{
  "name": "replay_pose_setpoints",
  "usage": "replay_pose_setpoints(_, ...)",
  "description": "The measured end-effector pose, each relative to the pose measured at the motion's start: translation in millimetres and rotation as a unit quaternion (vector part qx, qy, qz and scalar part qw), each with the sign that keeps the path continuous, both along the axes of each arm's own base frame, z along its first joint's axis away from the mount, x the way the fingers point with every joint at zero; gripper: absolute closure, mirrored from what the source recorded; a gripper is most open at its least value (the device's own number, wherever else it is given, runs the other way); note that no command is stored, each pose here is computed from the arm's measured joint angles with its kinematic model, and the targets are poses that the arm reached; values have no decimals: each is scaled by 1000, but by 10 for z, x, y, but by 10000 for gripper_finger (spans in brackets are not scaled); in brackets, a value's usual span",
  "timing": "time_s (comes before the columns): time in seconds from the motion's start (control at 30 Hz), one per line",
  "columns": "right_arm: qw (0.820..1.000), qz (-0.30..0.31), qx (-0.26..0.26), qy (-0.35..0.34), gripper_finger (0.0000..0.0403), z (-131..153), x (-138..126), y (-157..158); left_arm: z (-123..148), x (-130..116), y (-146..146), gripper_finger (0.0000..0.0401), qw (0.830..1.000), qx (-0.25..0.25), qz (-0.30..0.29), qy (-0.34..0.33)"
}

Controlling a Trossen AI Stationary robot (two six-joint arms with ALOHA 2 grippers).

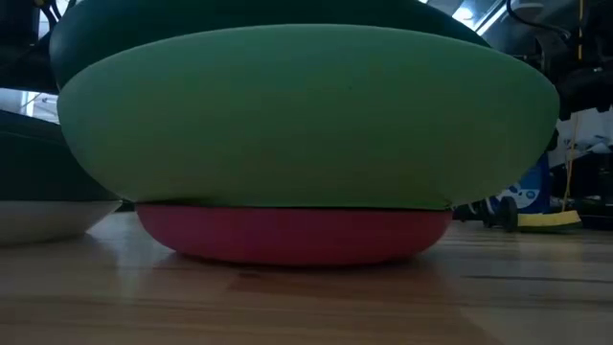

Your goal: Sort dishes

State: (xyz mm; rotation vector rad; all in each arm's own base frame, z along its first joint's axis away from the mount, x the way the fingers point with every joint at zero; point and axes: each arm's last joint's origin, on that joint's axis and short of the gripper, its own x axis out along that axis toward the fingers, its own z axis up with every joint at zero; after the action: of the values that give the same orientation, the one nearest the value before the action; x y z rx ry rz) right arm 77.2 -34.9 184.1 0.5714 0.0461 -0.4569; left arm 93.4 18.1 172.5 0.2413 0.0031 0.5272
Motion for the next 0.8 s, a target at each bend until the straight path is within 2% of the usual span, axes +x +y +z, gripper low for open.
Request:
replay_pose_setpoints(0.33, 1000, 0, 0, 0, 350, 0, 0, 0, -1, 0, 0, 270, 1000, -9, -1, -5)
replay_pose_setpoints(0.4, 1000, 0, 0, 0, 350, 0, 0, 0, -1, 0, 0, 270, 999, -39, -3, -22)
replay_pose_setpoints(0.53, 1000, 0, 0, 0, 350, 0, 0, 0, 2, 0, 0, 270, 988, -134, -9, -78)
replay_pose_setpoints(0.67, 1000, 0, 0, 0, 350, 0, 0, 0, 2, -1, 4, 270, 985, -148, -5, -88)
replay_pose_setpoints(0.8, 1000, 0, 0, 0, 350, 0, 0, 0, 26, -2, 0, 270, 974, -188, -16, -123)
